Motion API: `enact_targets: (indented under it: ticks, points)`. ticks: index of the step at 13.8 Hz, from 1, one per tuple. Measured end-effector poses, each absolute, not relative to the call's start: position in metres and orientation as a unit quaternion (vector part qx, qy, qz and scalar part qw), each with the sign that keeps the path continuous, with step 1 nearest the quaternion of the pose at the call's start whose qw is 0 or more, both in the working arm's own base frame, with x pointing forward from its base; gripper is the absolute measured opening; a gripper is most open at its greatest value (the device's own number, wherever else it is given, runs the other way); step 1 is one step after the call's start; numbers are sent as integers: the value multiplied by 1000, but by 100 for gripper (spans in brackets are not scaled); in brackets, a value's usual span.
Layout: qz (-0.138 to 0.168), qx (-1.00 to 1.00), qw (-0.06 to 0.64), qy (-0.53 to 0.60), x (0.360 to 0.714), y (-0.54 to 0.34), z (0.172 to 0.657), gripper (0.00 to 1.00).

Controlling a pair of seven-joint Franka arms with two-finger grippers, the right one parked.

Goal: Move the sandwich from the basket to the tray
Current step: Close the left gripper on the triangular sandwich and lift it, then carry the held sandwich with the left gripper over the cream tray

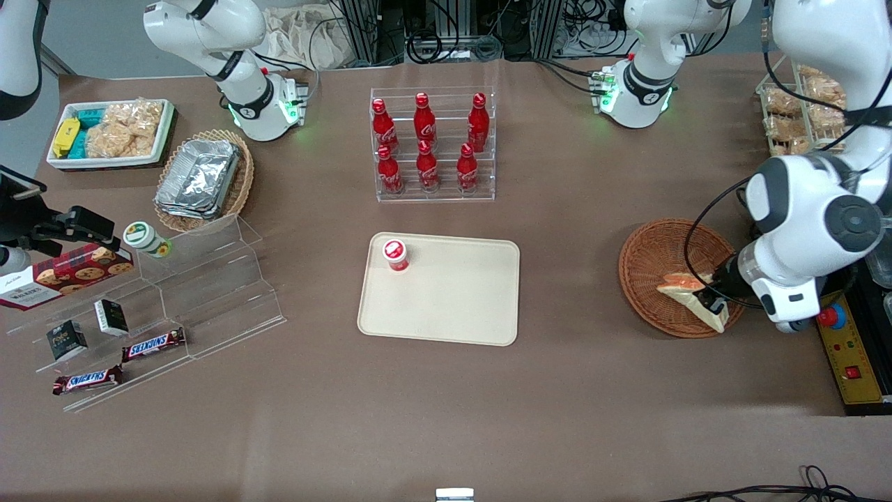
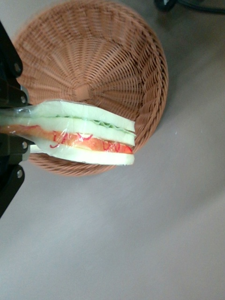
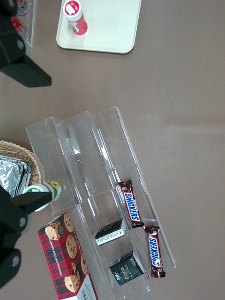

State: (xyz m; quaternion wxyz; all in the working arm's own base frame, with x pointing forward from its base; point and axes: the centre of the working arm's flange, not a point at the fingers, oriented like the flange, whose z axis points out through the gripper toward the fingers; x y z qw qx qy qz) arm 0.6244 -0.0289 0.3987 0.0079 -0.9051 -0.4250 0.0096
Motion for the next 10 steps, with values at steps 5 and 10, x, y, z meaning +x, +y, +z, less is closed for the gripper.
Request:
enact_targets:
  ticks: [5,10]
  points:
    - [20,-979,-3,-205,632,-160,496,19]
    - [50,-998,-16,-46,603,-331,412,19]
